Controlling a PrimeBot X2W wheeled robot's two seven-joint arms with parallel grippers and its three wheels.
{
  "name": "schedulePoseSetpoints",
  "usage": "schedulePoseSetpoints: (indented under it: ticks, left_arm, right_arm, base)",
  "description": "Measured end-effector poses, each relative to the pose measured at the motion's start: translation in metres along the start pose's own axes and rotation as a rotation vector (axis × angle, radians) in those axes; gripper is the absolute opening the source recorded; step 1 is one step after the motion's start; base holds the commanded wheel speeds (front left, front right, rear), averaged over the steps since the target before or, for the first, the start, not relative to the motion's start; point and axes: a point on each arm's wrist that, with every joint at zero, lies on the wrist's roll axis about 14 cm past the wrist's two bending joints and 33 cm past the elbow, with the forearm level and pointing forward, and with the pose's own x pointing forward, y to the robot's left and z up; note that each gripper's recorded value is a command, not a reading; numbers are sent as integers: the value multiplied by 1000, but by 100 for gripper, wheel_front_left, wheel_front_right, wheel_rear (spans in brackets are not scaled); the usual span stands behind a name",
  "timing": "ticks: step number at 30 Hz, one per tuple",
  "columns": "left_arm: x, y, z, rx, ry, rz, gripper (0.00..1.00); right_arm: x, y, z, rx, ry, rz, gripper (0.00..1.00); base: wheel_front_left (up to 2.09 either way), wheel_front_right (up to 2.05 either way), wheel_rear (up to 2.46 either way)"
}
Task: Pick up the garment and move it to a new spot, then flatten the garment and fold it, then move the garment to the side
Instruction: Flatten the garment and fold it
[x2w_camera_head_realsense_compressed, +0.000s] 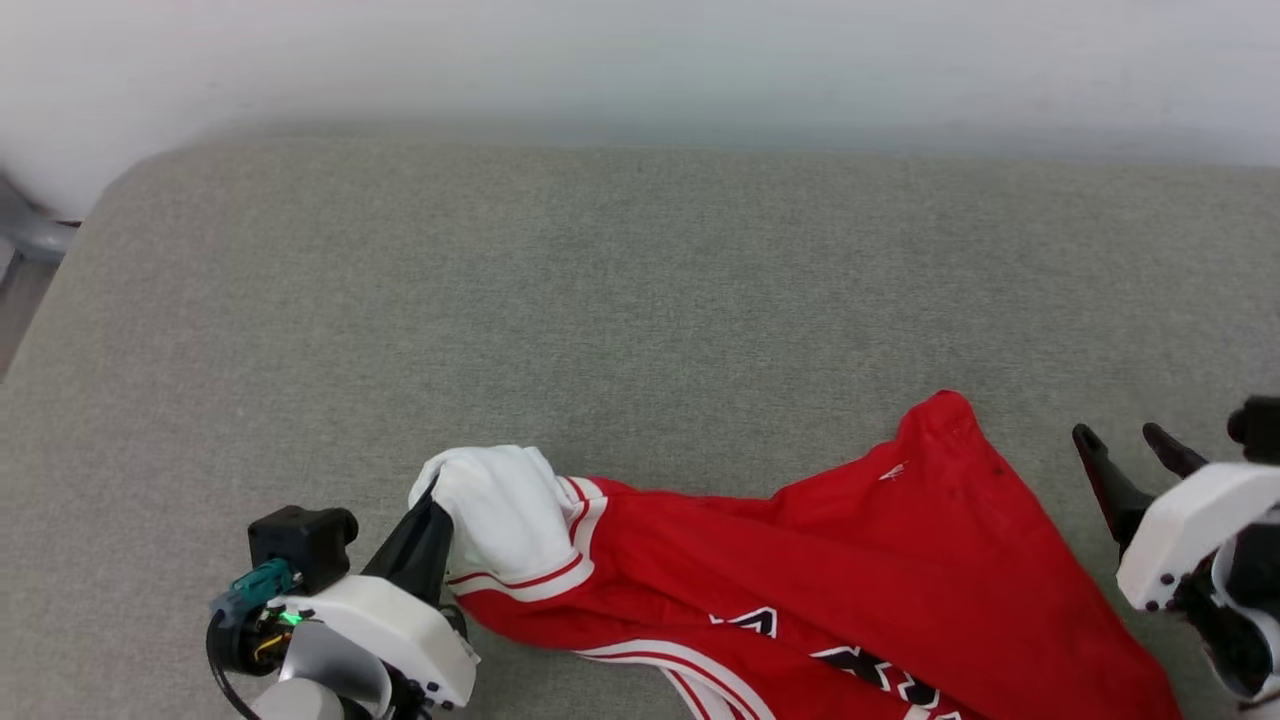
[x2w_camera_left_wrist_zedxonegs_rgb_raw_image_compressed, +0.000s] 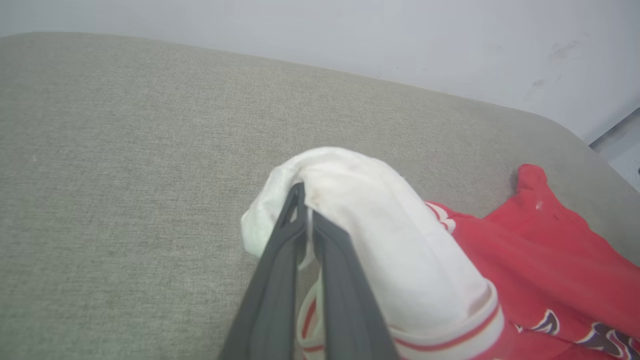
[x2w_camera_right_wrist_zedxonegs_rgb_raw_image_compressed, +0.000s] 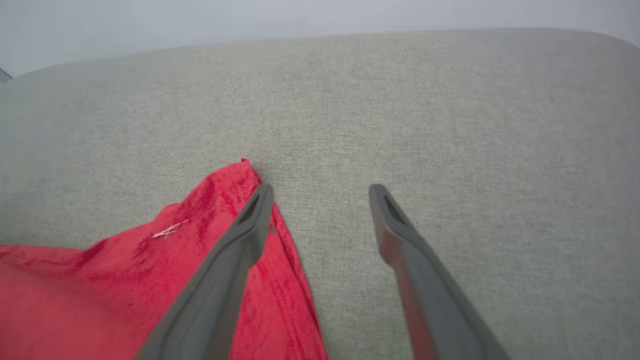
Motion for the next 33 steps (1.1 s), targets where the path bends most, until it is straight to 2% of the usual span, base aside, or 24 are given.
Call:
schedulePoseSetpoints:
  ticks: [5,9,13,16,23,24,25,26,33]
  left_arm:
    - [4,-4,8,2,-27,-14,0]
    - [8,-3,11,3,-38,-12,0]
    - [17,-2,10,-2,-44,-11,0]
    - [21,2,7,-7,-39,-3,0]
    - [23,11,-4,-19,-18,26,0]
    - [23,12,-5,-20,-17,28,0]
    - [24,13,-6,-21,-14,29,0]
    - [24,13,-7,-21,-11,30,0]
    - [24,13,-1,-17,-26,22,0]
  right_arm:
    - [30,18,-15,-84,274,86,100]
    - [47,32,-26,-152,440,138,100]
    - [68,46,-36,-216,511,180,100]
    - [77,53,-58,-243,592,202,100]
    - [82,49,-99,-228,743,209,100]
    - [81,49,-101,-217,756,210,93]
    - [81,49,-102,-214,760,214,32]
    - [81,49,-102,-208,761,218,0]
    - [79,54,-82,-176,691,234,0]
  base:
    - [0,0,0]
    - [0,0,0]
    - [0,0,0]
    - [0,0,0]
    - [0,0,0]
    - [0,0,0]
    - [0,0,0]
    - [0,0,0]
    - [0,0,0]
